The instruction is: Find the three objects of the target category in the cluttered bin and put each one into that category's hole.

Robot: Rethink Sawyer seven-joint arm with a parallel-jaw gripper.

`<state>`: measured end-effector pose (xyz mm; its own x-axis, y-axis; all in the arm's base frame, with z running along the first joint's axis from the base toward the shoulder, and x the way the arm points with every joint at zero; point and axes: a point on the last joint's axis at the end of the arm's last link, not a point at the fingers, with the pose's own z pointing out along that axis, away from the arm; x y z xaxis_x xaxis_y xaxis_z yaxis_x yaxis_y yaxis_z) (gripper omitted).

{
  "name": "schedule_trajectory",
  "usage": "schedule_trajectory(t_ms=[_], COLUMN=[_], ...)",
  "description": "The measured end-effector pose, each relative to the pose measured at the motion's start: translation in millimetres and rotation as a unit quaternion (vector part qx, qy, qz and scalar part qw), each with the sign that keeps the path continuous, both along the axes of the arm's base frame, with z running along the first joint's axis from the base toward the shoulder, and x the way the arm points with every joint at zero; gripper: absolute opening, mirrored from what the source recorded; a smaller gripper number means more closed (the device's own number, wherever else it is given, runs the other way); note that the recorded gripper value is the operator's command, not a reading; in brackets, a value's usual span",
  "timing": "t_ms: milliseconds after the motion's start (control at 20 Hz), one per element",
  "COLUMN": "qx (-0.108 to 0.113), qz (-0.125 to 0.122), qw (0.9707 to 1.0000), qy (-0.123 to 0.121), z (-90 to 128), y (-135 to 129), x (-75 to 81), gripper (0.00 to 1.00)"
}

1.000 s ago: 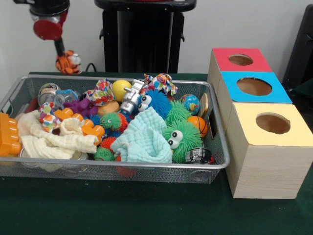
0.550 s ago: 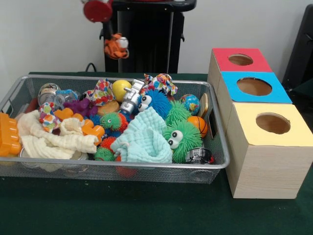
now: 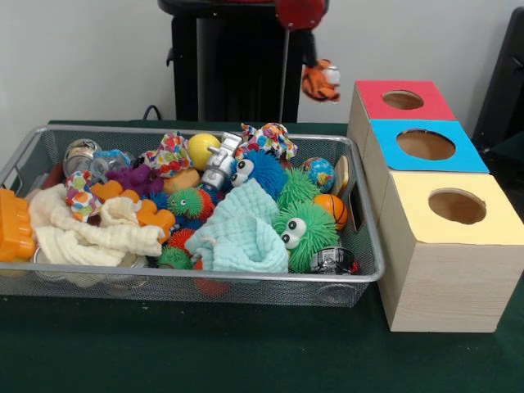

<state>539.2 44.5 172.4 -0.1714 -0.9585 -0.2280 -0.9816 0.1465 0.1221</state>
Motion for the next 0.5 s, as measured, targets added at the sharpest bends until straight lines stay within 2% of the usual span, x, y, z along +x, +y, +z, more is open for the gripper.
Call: schedule_trajectory(t_ms=[150,500], qx=[0.005,0.0], qz=[-0.023,-0.054], qw=[0.9997,0.9984], qy=[0.007,0.013], z=[5.4,29.7], y=[41.4,82.6], x=[-4.3,-7.3], gripper=[0.0,0.0])
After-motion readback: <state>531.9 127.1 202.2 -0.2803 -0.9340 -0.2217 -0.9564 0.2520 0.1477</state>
